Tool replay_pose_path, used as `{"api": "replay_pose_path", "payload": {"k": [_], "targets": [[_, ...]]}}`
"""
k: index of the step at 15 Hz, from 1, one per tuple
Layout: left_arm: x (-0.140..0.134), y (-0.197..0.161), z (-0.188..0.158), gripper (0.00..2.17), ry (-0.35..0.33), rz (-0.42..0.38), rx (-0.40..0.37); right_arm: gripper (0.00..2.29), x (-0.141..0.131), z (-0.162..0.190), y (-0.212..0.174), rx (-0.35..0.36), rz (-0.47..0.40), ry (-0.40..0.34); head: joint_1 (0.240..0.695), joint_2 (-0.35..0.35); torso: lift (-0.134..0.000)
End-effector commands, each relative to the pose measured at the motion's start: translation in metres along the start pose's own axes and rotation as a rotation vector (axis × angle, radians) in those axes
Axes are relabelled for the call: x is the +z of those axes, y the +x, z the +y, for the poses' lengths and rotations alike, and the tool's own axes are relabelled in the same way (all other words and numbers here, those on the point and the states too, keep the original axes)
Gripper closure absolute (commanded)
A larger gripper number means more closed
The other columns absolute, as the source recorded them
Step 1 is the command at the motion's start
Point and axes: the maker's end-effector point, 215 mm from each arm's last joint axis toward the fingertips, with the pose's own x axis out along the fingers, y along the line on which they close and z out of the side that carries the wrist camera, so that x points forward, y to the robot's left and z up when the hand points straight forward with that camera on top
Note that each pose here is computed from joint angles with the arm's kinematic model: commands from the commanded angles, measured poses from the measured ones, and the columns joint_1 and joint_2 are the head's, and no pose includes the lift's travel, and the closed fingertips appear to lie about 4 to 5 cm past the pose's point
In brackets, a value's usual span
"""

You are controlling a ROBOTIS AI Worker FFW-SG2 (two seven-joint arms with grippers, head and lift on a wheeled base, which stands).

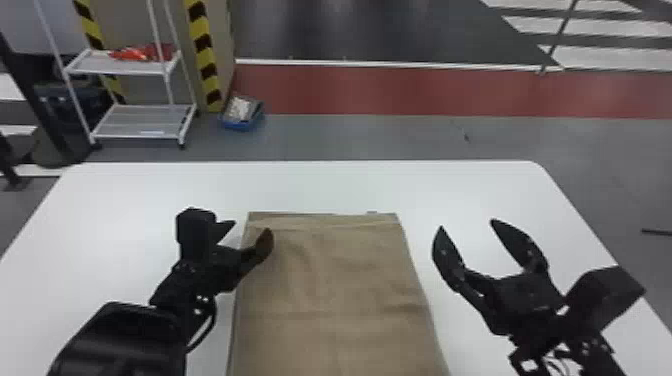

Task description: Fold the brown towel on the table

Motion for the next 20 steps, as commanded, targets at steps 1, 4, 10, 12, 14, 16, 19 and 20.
{"api": "replay_pose_path", "payload": {"k": [1, 4, 10, 12, 14, 16, 19, 20], "targets": [[0.001, 0.003, -0.001, 0.48, -0.009, 0.002, -0.002, 0.13, -0.003, -0.001, 0.001, 0.000, 0.006, 0.000, 0.695, -0.045, -0.118], [-0.003, 0.004, -0.003, 0.65, -0.011, 0.009, -0.010, 0.13, -0.006, 0.000, 0.004, 0.007, 0.010, -0.001, 0.695, -0.047, -0.118], [-0.006, 0.003, 0.001, 0.67, -0.004, 0.017, -0.001, 0.13, -0.006, 0.000, 0.004, 0.007, 0.008, 0.013, 0.695, -0.043, -0.118], [-0.007, 0.002, 0.001, 0.89, -0.003, 0.017, -0.001, 0.13, -0.007, 0.000, 0.003, 0.007, 0.011, 0.017, 0.695, -0.042, -0.118], [-0.007, 0.002, 0.001, 1.01, -0.002, 0.017, 0.001, 0.13, -0.008, 0.001, 0.003, 0.007, 0.013, 0.019, 0.695, -0.042, -0.118], [-0.007, 0.001, 0.001, 1.01, 0.000, 0.015, 0.000, 0.13, -0.007, 0.000, 0.002, 0.009, 0.011, 0.027, 0.695, -0.041, -0.118], [-0.008, -0.004, 0.005, 1.53, -0.005, 0.005, 0.015, 0.13, -0.007, 0.001, 0.002, 0.010, 0.010, 0.030, 0.695, -0.042, -0.118], [-0.005, -0.006, 0.005, 1.54, -0.005, -0.001, 0.017, 0.13, -0.006, 0.001, 0.001, 0.010, 0.009, 0.034, 0.695, -0.040, -0.118]]}}
